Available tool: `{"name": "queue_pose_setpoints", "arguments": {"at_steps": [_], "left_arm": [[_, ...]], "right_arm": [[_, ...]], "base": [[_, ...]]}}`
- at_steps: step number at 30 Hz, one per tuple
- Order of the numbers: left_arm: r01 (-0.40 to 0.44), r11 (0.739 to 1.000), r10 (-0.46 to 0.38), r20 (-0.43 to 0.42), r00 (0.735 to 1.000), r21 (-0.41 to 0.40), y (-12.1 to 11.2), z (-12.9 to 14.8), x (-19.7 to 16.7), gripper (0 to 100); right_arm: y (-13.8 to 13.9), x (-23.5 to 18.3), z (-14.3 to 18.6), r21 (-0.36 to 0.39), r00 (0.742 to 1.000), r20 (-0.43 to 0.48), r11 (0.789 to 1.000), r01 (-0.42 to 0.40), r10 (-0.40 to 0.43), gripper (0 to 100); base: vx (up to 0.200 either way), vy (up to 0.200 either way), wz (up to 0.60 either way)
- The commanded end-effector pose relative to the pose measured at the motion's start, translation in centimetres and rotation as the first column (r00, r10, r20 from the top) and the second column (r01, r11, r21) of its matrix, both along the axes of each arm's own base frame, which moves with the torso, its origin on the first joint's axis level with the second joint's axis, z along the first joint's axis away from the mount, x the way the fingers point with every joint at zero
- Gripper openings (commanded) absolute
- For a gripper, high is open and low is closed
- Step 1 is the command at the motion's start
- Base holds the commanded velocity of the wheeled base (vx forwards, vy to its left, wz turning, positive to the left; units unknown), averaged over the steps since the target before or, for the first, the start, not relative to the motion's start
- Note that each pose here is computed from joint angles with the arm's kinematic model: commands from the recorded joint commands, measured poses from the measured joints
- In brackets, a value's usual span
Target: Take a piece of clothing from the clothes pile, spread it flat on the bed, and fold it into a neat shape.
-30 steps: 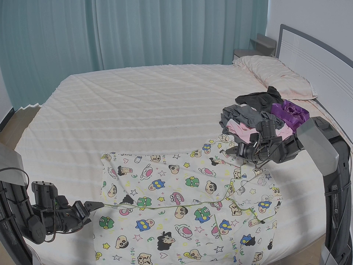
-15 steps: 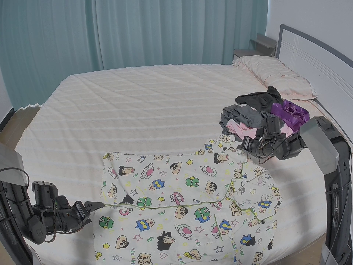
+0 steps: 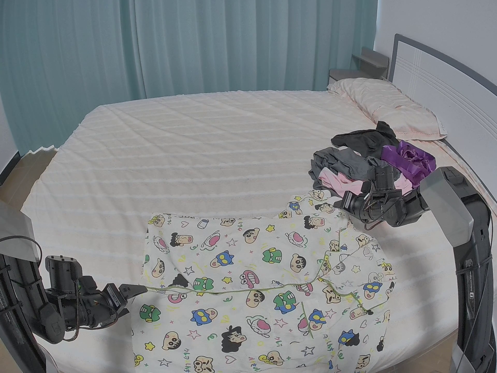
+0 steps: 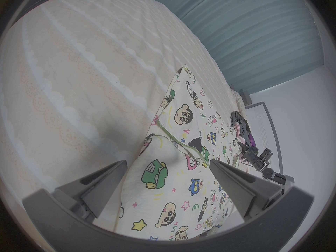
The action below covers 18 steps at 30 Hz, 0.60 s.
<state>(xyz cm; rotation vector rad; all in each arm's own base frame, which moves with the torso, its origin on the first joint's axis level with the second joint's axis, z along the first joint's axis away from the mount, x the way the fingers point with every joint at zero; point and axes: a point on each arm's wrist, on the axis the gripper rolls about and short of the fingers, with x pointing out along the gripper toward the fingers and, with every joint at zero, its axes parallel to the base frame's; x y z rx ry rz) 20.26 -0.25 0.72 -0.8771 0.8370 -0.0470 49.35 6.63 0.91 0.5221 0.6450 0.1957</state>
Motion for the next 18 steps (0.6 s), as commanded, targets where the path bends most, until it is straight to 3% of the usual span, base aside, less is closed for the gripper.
{"name": "queue_pose_setpoints", "arguments": {"at_steps": [1, 10, 12, 18], "left_arm": [[0.000, 1.000, 0.000, -0.020, 1.000, -0.001, 0.0, -0.2, -0.4, 100], [0.000, 1.000, 0.000, -0.020, 1.000, -0.001, 0.0, -0.2, -0.4, 100], [0.000, 1.000, 0.000, -0.020, 1.000, -0.001, 0.0, -0.2, -0.5, 100], [-0.003, 1.000, 0.003, -0.019, 1.000, -0.001, 0.0, -0.1, -0.5, 100]], "right_arm": [[-0.3, -0.1, 1.2, 0.004, 1.000, 0.014, 1.000, 0.006, -0.006, 100], [-0.1, 0.8, 5.6, 0.083, 0.996, 0.078, 0.996, 0.039, -0.046, 100], [0.7, 1.0, 5.6, 0.112, 0.998, 0.039, 0.993, 0.044, -0.049, 100], [3.3, 1.3, 2.4, 0.109, 0.997, -0.067, 0.993, 0.039, -0.032, 100]], "base": [[0.000, 0.000, 0.00], [0.000, 0.000, 0.00], [0.000, 0.000, 0.00], [0.000, 0.000, 0.00]]}}
